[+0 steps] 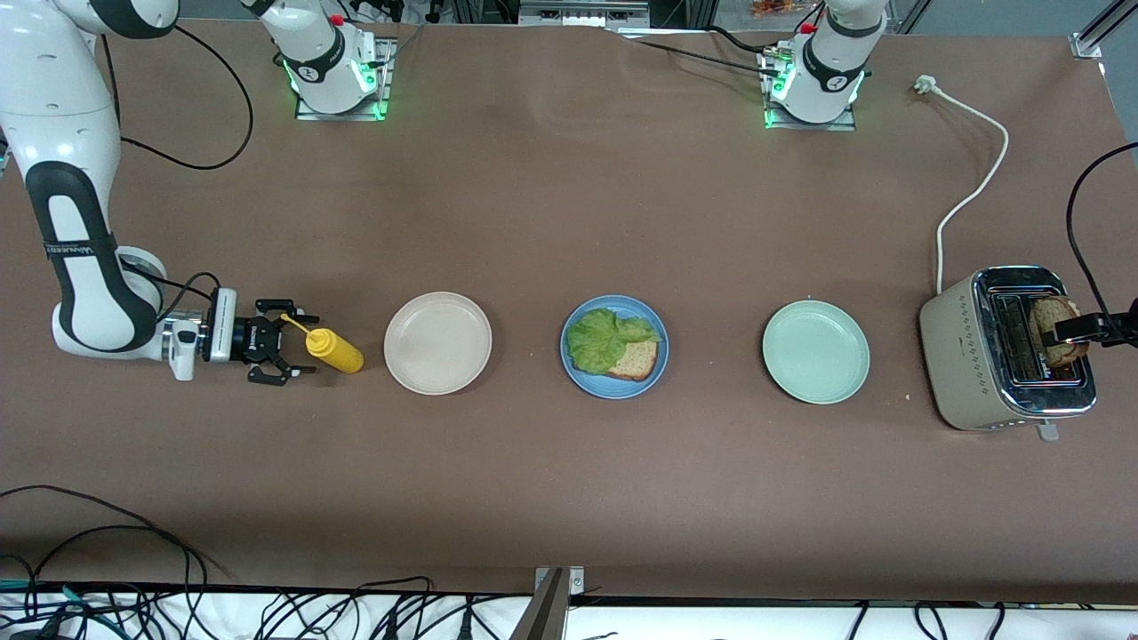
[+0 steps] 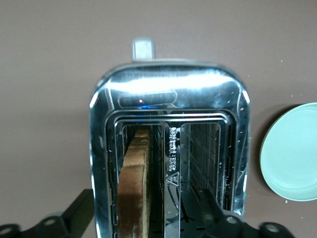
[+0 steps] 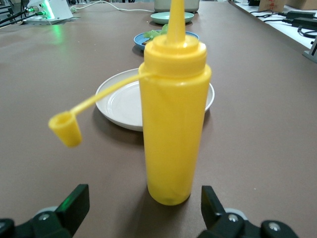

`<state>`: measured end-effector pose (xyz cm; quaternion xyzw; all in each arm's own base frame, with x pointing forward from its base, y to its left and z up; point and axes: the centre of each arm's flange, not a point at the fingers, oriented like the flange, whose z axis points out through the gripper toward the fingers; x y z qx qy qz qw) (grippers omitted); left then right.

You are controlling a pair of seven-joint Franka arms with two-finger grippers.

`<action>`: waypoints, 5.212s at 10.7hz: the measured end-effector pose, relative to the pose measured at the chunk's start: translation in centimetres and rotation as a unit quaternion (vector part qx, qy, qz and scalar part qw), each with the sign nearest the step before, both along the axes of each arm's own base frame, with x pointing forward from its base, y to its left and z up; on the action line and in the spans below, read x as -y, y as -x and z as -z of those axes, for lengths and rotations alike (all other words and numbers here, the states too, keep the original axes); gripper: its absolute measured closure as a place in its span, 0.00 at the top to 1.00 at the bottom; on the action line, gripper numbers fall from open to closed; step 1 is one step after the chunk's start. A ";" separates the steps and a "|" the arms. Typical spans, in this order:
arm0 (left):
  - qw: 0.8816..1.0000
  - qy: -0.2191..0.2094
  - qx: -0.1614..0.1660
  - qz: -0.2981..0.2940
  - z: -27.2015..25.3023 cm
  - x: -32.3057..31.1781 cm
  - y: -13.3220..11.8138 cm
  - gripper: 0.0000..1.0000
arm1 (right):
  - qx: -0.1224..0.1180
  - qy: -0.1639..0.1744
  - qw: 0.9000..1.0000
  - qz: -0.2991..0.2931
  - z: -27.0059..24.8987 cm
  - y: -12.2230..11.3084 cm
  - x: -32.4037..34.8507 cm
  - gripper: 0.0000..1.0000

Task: Make sandwich in blue plate with both arms

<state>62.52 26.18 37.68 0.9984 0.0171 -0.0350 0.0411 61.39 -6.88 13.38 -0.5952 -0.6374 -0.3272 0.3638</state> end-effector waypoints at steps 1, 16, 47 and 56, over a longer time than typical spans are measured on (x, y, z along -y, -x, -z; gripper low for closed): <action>1.000 0.007 -0.007 -0.004 1.0 -0.2 0.3 0.84 | 0.005 -0.004 1.000 0.000 0.5 0.1 0.0 1.00; 1.000 0.008 -0.016 -0.001 -3.2 0.2 1.0 0.11 | 0.024 -0.016 0.999 0.036 2.9 -1.2 -4.7 0.64; 1.000 -0.018 -0.002 0.008 -15.0 2.6 3.6 0.11 | 0.044 0.766 0.600 0.226 -14.5 12.9 -59.4 0.18; 1.000 -0.016 -0.008 0.007 -15.1 2.7 3.8 0.11 | 0.100 0.796 0.556 0.218 -10.4 14.9 -60.9 0.18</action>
